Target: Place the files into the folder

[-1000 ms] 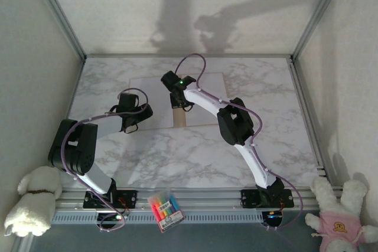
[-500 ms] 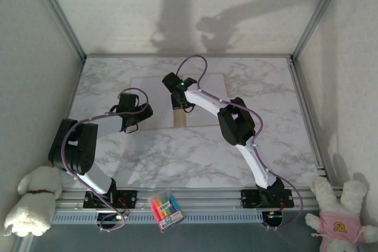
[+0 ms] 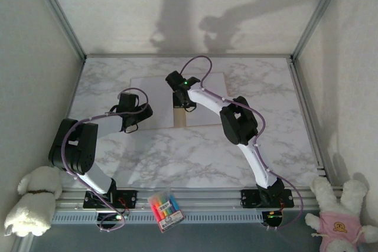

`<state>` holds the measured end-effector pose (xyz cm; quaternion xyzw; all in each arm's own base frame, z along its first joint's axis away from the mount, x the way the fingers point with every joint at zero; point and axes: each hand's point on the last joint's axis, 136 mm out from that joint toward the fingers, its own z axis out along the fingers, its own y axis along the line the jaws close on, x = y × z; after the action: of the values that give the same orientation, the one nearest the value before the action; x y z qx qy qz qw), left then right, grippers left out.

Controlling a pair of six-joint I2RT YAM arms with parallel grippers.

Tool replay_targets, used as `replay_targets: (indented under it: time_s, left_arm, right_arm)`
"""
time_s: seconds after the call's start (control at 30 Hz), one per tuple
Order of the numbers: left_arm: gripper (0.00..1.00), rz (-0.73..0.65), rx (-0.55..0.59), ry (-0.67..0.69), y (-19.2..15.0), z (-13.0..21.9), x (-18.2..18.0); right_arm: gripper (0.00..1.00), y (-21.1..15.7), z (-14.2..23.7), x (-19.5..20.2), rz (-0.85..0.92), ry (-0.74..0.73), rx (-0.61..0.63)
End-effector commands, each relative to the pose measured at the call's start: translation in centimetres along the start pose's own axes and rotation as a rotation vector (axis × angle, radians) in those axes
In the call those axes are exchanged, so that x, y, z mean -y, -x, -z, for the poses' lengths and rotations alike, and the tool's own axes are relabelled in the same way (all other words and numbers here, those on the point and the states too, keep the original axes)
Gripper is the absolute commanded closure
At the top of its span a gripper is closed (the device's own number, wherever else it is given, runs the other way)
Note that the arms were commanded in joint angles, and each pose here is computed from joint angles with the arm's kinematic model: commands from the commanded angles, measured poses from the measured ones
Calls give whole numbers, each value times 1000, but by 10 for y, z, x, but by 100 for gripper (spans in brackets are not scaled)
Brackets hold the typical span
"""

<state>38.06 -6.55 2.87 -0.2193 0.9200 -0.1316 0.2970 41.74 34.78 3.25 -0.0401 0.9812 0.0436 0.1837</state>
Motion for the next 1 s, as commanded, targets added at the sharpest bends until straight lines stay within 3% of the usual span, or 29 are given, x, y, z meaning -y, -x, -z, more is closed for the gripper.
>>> replay_targets:
  time_s: [0.0,0.53,0.97]
  left_arm:
    - [18,20,-83,82,-25,-7,-26]
    - [18,20,-72,76,-18,-3,-21]
    - [18,18,-80,82,-20,-5,-23]
  right_arm:
    - [100,-48,-32,34,-22,-90,-185]
    - [100,-23,-13,26,-23,-56,-140]
    - [100,-34,-21,43,38,-159,-160]
